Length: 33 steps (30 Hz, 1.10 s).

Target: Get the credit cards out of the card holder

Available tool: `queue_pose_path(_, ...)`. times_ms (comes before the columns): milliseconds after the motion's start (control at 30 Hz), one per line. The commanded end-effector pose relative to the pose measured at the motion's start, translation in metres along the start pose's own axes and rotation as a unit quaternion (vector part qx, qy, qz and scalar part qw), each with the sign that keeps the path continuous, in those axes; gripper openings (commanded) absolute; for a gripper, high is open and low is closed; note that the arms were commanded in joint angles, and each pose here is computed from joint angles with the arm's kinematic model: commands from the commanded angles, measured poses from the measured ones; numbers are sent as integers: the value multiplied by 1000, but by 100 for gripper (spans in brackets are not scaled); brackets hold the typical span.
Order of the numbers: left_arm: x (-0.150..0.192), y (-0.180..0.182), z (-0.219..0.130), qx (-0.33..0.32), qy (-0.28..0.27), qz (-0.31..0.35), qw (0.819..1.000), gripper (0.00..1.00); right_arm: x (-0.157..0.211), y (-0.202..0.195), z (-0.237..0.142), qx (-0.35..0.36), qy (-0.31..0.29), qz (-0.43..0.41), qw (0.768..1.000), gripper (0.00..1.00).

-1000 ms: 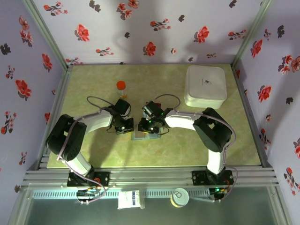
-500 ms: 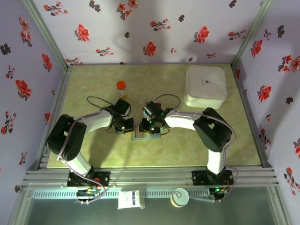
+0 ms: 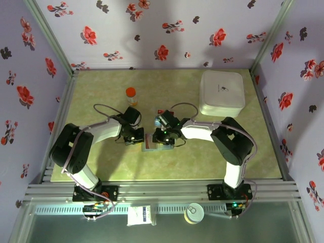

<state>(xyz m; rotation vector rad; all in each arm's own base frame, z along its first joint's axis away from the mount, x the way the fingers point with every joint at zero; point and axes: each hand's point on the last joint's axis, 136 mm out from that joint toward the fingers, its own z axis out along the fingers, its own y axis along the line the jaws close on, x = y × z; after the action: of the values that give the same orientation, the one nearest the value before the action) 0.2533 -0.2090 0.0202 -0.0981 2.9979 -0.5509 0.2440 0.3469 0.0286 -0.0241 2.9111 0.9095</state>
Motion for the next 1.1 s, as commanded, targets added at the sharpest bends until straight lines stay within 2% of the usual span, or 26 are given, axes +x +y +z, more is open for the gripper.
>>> queue_pose_path(0,-6,0,-16,-9,-14,7,1000,2,-1,-5,-4,-7,-6,13,1000,25)
queue_pose_path(167,-12,-10,-32,7,-30,-1,1000,10,-1,-8,-3,-18,-6,23,1000,25)
queue_pose_path(367,-13,-29,-43,56,-38,-16,998,18,0,-13,0,-35,-5,40,999,24)
queue_pose_path(700,-5,-42,-19,96,-13,-36,995,26,-1,-16,2,-46,-5,53,998,24)
queue_pose_path(1067,3,-39,1,96,6,-45,994,26,1,-18,2,-47,-3,56,997,24)
